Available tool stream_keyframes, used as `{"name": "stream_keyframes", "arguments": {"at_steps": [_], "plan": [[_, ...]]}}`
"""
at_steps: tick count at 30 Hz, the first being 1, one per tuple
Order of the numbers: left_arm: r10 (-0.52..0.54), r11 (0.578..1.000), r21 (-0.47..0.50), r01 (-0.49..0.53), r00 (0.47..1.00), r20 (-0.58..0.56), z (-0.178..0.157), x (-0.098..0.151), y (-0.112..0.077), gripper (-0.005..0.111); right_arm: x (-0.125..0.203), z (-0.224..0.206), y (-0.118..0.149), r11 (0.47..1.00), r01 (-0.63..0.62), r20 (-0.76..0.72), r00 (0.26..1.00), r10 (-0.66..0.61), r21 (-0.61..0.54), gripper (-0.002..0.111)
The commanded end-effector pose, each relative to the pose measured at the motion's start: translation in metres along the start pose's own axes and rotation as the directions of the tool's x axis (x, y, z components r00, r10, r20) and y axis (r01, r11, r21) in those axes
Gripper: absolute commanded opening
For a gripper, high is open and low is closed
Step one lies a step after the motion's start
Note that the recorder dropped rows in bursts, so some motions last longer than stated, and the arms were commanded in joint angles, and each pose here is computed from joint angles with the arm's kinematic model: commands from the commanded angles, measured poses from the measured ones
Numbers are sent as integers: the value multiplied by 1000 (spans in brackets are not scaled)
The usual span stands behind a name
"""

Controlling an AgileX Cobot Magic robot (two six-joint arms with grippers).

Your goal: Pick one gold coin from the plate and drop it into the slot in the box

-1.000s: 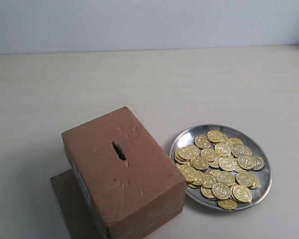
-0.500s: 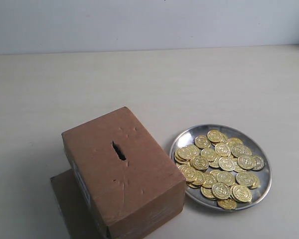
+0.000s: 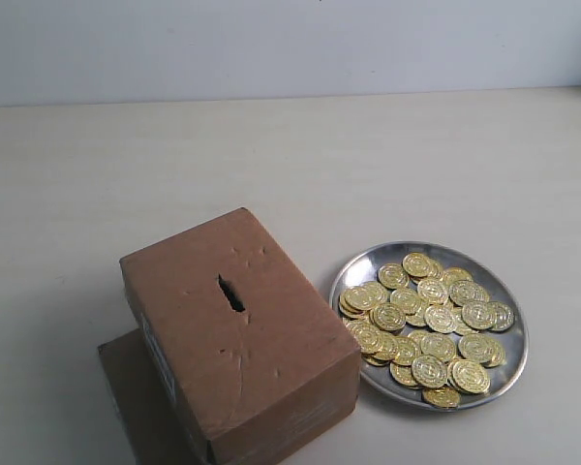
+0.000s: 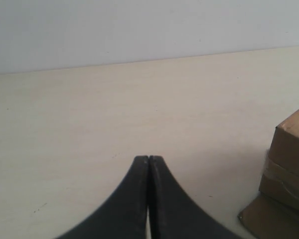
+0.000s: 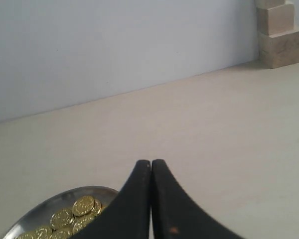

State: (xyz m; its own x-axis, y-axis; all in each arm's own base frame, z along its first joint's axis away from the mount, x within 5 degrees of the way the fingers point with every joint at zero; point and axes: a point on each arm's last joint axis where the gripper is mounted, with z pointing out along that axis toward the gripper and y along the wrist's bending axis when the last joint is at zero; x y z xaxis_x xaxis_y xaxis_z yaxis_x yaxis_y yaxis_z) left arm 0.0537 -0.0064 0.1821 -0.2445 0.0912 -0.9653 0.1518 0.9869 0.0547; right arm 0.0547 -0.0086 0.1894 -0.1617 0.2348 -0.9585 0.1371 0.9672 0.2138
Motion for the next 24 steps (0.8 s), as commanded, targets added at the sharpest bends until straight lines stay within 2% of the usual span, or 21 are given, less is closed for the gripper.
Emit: {"name": "stream_keyframes", "arguments": {"at_steps": [1, 5, 8, 18, 24], "plan": [[-8, 1000, 3, 8, 1000, 12, -1, -1, 0, 0, 2, 0, 3, 987, 148, -6, 989, -149, -57, 0], [-8, 1000, 3, 8, 1000, 12, -1, -1, 0, 0, 3, 0, 7, 964, 226, -2, 973, -229, -140, 0], [-8, 1000, 3, 8, 1000, 12, -1, -1, 0, 0, 4, 0, 9, 957, 240, -1, 970, -243, -163, 0], [-6, 1000, 3, 6, 1000, 12, -1, -1, 0, 0, 4, 0, 6, 968, 232, -8, 972, -234, -96, 0], [-6, 1000, 3, 6, 1000, 12, -1, -1, 0, 0, 4, 0, 8, 963, 247, -10, 968, -249, -106, 0]]}}
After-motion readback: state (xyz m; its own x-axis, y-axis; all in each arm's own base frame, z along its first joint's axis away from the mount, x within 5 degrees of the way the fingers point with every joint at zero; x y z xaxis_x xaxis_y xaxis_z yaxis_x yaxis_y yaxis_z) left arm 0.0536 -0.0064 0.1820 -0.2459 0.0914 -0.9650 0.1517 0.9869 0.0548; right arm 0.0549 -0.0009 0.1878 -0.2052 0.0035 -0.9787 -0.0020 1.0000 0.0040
